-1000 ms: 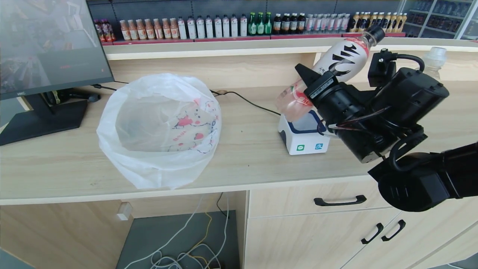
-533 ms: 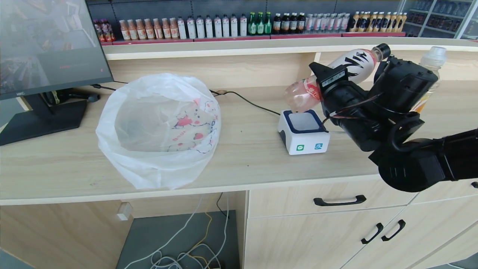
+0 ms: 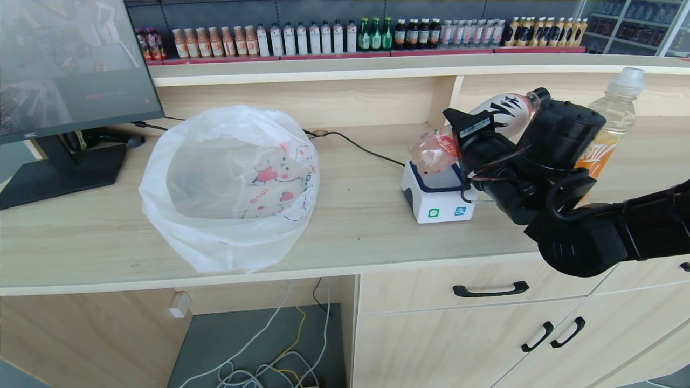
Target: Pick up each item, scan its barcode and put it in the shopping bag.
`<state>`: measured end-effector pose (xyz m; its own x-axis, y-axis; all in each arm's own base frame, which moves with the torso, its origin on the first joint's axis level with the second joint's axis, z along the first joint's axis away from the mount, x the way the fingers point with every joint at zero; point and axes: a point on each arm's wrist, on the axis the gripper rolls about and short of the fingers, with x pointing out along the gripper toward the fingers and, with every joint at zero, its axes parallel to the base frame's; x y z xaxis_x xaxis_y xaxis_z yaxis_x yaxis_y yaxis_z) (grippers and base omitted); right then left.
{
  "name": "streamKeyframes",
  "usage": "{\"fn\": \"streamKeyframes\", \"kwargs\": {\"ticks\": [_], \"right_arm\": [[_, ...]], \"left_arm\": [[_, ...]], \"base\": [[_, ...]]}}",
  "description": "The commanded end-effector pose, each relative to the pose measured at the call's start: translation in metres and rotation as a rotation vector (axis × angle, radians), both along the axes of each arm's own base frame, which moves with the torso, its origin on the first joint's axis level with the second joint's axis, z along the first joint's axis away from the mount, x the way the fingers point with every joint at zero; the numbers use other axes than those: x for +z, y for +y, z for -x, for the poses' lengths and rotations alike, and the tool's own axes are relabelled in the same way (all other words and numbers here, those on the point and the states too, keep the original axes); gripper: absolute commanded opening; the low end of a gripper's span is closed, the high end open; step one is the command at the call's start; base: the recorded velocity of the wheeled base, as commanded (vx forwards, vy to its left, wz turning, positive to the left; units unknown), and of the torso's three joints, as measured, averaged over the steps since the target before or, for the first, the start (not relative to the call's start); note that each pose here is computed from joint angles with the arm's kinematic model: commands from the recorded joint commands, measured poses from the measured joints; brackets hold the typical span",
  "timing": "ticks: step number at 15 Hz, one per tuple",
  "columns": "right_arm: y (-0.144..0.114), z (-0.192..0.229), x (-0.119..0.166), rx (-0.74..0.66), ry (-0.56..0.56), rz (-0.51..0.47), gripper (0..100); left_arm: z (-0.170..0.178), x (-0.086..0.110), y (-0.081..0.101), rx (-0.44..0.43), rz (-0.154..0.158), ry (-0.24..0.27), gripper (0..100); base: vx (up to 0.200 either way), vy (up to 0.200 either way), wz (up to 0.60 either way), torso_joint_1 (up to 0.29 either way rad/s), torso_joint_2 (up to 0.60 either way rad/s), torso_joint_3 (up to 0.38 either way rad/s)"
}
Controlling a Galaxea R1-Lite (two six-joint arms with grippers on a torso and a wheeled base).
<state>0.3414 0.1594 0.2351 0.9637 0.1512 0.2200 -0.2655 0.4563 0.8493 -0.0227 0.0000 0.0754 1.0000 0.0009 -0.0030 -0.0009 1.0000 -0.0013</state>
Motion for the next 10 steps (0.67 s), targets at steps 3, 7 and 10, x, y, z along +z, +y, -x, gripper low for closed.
{"fn": "streamKeyframes", "kwargs": {"ticks": [3,7,10], "right_arm": [[0.001,-0.005,-0.012,-0.01,0.034,-0.006,0],[0.002,-0.004,-0.016,-0.015,0.047,-0.015,0],[0.003,-0.005,-0.017,-0.015,0.051,-0.014,0]], "left_arm": [[0.0,0.0,0.0,-0.001,0.0,0.0,100],[0.0,0.0,0.0,-0.001,0.0,0.0,100],[0.0,0.0,0.0,0.001,0.0,0.0,100]], "base": [[0.0,0.0,0.0,0.0,0.0,0.0],[0.0,0.0,0.0,0.0,0.0,0.0],[0.0,0.0,0.0,0.0,0.0,0.0]]}}
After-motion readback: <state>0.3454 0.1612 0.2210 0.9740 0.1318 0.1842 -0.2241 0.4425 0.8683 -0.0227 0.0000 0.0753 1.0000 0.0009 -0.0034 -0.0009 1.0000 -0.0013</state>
